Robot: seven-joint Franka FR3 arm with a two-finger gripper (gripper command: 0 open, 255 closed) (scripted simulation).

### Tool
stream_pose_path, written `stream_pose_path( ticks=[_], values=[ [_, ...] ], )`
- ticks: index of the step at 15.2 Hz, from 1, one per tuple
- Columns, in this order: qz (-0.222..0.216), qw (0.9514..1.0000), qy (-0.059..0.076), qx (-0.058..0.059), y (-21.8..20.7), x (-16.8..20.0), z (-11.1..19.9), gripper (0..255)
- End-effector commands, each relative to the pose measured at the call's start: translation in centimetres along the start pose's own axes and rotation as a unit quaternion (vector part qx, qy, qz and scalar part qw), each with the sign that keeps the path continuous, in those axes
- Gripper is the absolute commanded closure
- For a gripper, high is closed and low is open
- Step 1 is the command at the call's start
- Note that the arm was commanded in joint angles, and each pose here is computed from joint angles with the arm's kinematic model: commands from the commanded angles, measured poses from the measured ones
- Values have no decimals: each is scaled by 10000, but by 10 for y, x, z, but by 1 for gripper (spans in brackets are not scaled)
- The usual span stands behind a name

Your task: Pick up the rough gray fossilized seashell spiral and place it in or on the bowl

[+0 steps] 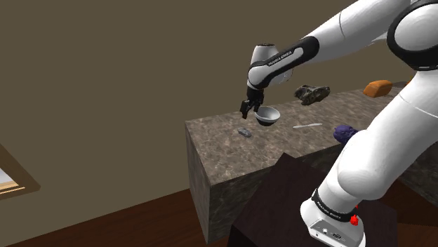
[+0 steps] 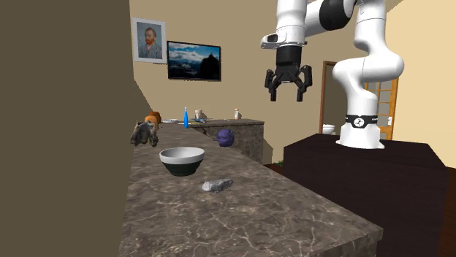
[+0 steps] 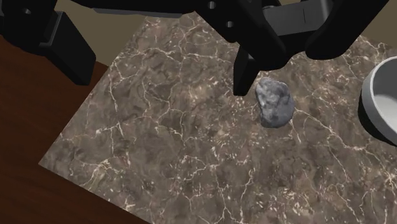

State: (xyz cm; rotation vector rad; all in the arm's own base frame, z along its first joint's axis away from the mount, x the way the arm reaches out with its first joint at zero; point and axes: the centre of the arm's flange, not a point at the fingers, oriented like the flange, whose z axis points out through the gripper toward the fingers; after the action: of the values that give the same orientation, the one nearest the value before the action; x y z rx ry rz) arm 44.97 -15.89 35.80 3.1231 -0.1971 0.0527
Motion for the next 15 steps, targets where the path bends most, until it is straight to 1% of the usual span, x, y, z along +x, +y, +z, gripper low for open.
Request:
stream_pose_path(
  ticks=[1,15],
  values=[
    [-4,10000,-28,-25,12,9,22,0],
    [-19,9995,-261,-168,93,83,172,0]
  ],
)
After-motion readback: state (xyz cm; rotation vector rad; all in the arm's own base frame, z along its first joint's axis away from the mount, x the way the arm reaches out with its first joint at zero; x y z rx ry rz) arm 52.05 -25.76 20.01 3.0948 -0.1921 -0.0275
